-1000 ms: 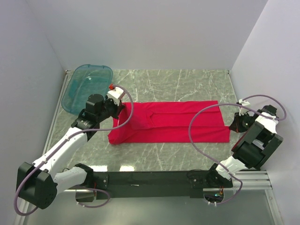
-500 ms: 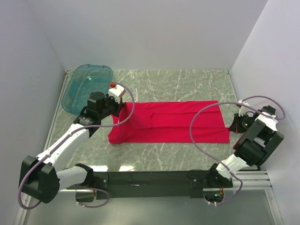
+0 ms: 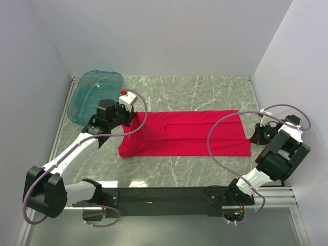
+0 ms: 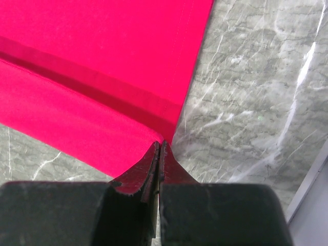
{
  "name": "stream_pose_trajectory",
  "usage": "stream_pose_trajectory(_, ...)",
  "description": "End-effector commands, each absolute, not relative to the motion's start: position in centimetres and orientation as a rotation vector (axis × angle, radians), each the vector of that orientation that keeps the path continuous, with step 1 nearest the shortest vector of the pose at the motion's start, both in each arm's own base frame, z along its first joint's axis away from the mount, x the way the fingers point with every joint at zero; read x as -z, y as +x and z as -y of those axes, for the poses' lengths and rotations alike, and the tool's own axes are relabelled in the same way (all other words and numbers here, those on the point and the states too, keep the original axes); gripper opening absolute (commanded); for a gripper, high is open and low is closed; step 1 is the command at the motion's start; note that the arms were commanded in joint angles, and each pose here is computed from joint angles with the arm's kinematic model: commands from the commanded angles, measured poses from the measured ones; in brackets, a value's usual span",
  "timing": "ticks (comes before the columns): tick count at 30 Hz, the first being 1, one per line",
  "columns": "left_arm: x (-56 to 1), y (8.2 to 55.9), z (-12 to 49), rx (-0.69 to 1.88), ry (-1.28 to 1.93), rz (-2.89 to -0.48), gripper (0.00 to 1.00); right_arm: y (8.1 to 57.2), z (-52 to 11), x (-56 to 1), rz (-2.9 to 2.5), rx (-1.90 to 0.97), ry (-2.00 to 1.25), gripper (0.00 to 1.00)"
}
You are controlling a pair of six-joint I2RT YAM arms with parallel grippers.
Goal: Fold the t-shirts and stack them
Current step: Fold the tshirt
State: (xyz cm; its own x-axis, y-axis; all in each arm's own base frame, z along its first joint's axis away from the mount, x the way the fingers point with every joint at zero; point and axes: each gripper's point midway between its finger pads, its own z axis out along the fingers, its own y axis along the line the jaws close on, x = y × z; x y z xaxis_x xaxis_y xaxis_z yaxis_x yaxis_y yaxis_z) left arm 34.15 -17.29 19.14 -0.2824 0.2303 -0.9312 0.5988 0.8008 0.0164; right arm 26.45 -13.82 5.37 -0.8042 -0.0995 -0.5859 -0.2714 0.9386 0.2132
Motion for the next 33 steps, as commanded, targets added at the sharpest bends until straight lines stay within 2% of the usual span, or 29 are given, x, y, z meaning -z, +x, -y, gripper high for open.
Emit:
stream_pose_trajectory(1,-22.1,35.4,17.8,0.416,0.631,-1.767,0.0,27.3,14.4,-5.4,-2.483,-0.357,-0.266,0.0)
stream_pose_trajectory(33,-20.5,35.6,16.8,0.384,0.606,-1.821,0.0,30.0,14.6,-5.8,-2.478,-0.325,-0.25,0.0)
